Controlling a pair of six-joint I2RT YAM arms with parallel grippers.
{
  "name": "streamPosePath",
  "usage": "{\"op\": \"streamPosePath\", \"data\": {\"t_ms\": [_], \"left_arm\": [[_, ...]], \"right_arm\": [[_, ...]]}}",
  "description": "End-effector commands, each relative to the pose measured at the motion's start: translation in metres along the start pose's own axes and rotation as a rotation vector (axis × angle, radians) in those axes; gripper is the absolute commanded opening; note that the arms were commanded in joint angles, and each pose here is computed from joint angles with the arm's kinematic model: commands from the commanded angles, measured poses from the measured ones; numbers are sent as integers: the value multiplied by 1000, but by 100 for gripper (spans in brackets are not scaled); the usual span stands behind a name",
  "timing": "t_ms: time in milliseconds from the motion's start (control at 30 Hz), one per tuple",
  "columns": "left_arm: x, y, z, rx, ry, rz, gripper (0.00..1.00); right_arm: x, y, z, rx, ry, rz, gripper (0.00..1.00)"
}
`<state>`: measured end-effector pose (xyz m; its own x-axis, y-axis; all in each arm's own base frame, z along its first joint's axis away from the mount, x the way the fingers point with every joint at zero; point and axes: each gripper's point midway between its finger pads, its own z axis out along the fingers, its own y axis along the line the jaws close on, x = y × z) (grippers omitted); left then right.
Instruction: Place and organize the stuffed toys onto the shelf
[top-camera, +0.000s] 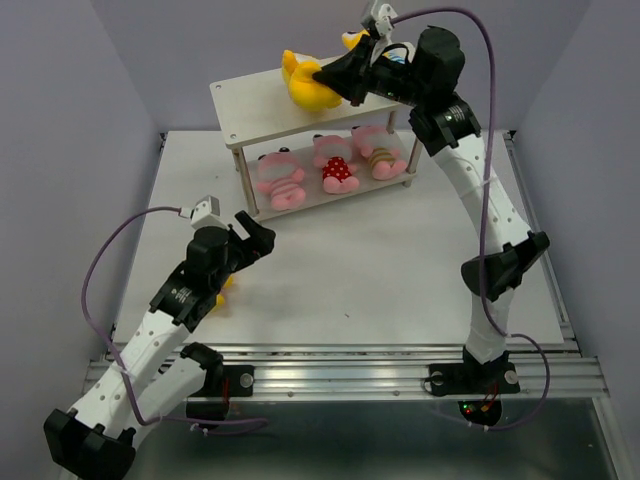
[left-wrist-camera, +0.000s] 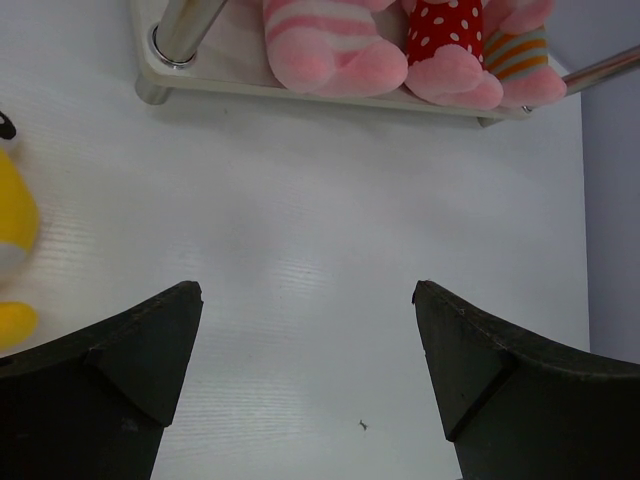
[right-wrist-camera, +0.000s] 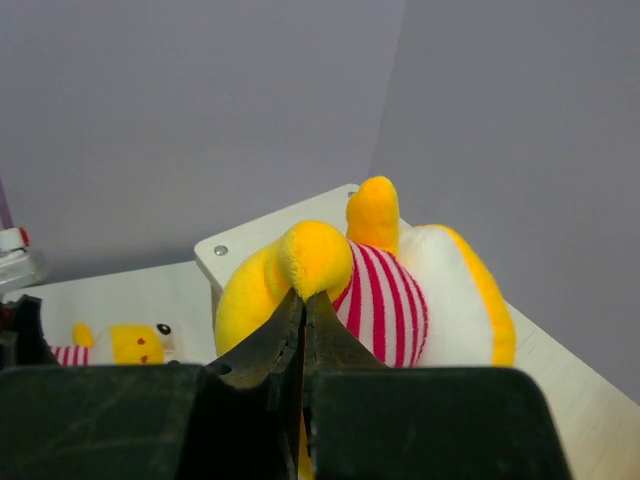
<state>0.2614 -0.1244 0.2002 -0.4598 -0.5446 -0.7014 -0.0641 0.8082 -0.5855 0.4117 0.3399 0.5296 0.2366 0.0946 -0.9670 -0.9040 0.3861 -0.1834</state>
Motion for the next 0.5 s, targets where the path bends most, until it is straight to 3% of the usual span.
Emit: {"op": "streamPosePath", "data": {"t_ms": [0, 267, 467], "left_arm": [[-20, -10, -9, 23, -62, -17, 99], [-24, -2, -16, 0, -95, -19, 99], [-25, -4, -14, 4, -97, -16, 99]], "right_arm": [[-23, -6, 8, 55, -63, -139, 1], [42, -14, 5, 72, 140, -199, 1], [66, -21, -13, 126, 259, -253, 1]]}}
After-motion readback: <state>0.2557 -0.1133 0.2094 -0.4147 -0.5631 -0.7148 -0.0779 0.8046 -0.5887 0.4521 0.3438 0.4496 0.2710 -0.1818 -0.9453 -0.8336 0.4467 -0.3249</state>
